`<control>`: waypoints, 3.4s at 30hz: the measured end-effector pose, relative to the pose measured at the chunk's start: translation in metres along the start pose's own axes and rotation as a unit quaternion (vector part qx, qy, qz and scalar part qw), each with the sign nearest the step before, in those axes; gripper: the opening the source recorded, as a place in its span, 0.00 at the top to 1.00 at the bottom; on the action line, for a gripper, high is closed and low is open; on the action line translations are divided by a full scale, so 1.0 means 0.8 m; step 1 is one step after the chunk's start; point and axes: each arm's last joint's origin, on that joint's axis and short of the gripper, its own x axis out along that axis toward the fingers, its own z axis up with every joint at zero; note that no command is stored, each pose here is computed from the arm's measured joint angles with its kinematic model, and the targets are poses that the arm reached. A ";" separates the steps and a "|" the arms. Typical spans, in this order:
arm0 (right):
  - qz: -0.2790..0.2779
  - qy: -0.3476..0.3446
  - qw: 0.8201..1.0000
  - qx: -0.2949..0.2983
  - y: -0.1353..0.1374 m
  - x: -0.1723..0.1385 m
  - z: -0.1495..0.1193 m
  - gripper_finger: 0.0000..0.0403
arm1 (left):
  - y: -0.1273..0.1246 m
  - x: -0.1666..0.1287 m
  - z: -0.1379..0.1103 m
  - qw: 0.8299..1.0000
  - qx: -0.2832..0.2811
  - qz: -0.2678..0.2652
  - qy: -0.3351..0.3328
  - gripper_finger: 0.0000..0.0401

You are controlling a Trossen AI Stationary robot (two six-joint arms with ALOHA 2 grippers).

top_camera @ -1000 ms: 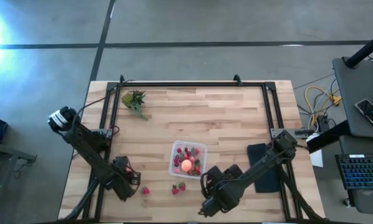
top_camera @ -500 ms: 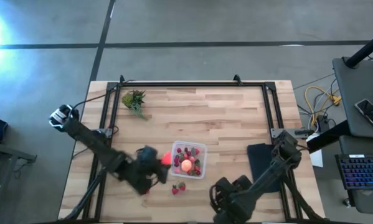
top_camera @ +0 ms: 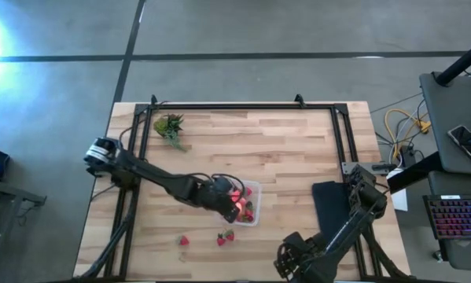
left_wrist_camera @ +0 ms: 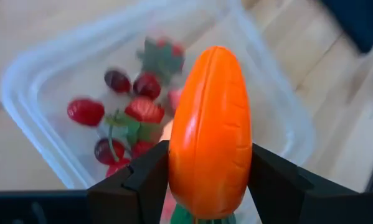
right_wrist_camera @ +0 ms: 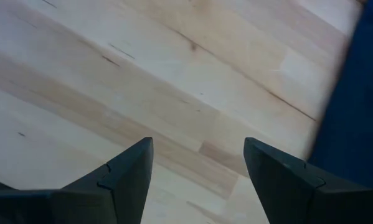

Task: Pick and placing Produce into tupperware
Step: Put the carrot into the transparent container, then put the strawberry into the transparent container

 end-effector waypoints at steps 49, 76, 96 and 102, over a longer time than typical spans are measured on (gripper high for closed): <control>-0.028 -0.040 0.998 -0.036 -0.004 0.011 0.011 0.39 | 0.010 -0.060 -0.217 0.814 0.522 0.063 0.247 0.26; -0.022 -0.036 0.999 -0.034 -0.002 0.020 0.008 0.39 | 0.029 -0.040 -0.229 0.817 0.520 0.054 0.243 0.52; -0.017 -0.032 0.999 -0.033 -0.001 0.021 0.007 0.39 | 0.008 -0.047 -0.207 0.840 0.501 0.032 0.205 0.70; -0.018 -0.024 0.999 -0.031 -0.001 0.021 0.006 0.39 | -0.043 -0.103 -0.146 0.874 0.480 -0.012 0.074 0.70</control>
